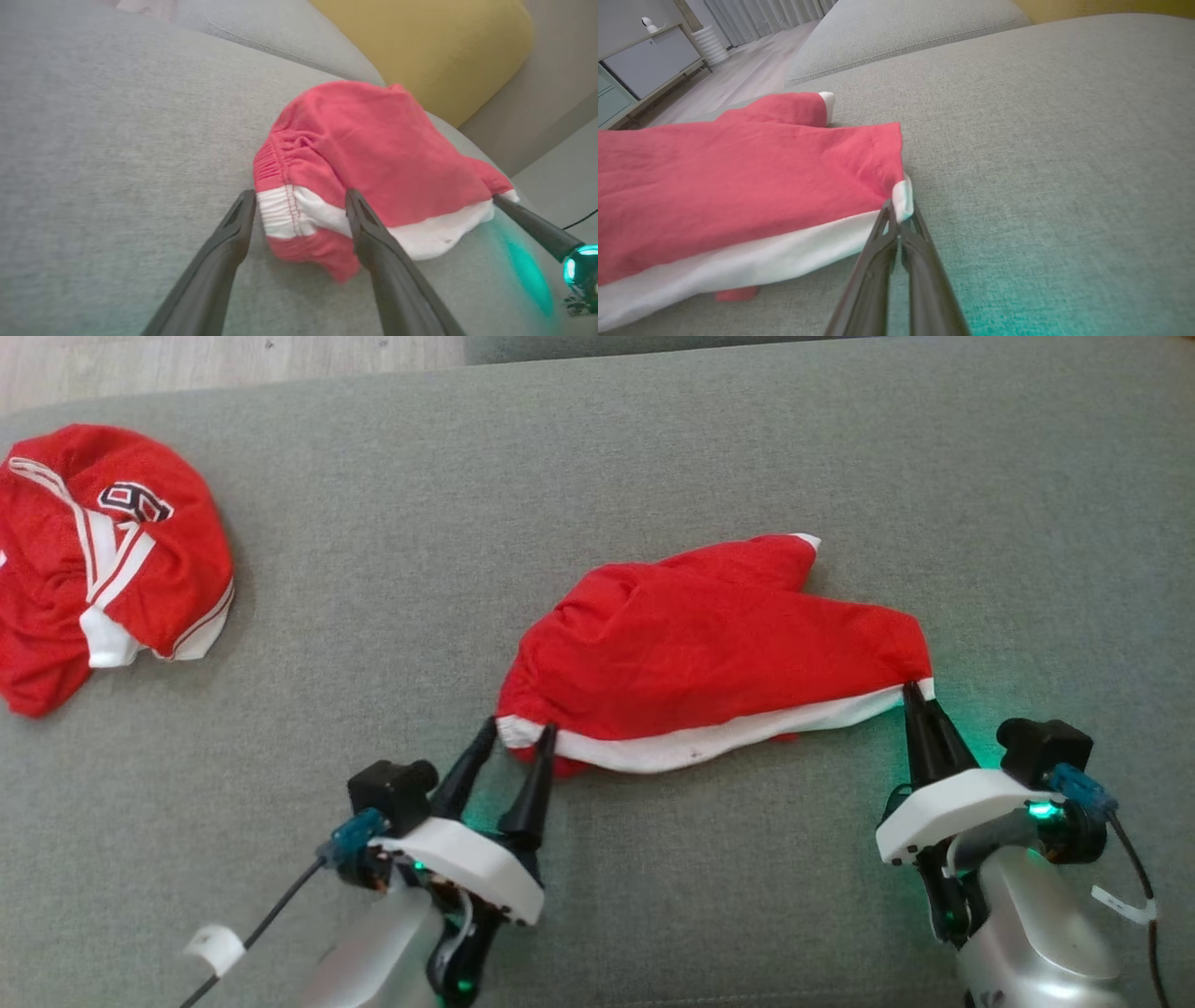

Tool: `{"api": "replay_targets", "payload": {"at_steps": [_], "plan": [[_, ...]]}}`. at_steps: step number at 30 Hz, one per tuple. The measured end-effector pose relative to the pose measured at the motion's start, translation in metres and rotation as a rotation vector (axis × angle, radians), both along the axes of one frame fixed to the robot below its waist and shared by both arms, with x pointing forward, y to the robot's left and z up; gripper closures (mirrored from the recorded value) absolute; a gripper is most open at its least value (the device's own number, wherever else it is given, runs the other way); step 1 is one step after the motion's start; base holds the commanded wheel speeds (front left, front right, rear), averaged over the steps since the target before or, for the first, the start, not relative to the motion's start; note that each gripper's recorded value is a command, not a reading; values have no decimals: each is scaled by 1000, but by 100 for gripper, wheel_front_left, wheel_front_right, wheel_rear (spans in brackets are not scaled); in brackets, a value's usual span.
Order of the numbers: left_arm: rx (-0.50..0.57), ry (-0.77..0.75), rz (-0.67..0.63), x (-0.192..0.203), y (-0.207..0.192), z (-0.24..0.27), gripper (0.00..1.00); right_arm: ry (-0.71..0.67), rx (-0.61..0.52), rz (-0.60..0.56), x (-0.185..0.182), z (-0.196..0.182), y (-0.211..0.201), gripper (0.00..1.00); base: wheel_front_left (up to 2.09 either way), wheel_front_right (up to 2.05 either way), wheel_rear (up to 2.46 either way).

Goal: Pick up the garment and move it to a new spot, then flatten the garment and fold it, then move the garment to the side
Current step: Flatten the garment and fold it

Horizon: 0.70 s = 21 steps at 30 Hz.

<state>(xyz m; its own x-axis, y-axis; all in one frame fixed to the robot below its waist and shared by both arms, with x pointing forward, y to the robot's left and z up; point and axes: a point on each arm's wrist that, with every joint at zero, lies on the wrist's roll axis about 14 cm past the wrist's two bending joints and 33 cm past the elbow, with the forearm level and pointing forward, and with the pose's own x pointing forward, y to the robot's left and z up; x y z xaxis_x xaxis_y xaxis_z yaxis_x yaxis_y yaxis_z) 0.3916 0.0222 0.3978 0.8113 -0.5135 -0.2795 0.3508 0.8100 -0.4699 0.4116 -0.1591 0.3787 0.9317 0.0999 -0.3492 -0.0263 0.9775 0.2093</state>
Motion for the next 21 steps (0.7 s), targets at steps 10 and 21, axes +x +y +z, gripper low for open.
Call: {"api": "replay_targets", "payload": {"at_steps": [10,21], "plan": [[-74,21,-28,-6,-9,7,26,-13,-1,-9,2,4,-3,100,0,0,0],[-62,83,-67,-16,-16,-6,29,-20,4,-9,0,6,-3,100,0,0,0]]}}
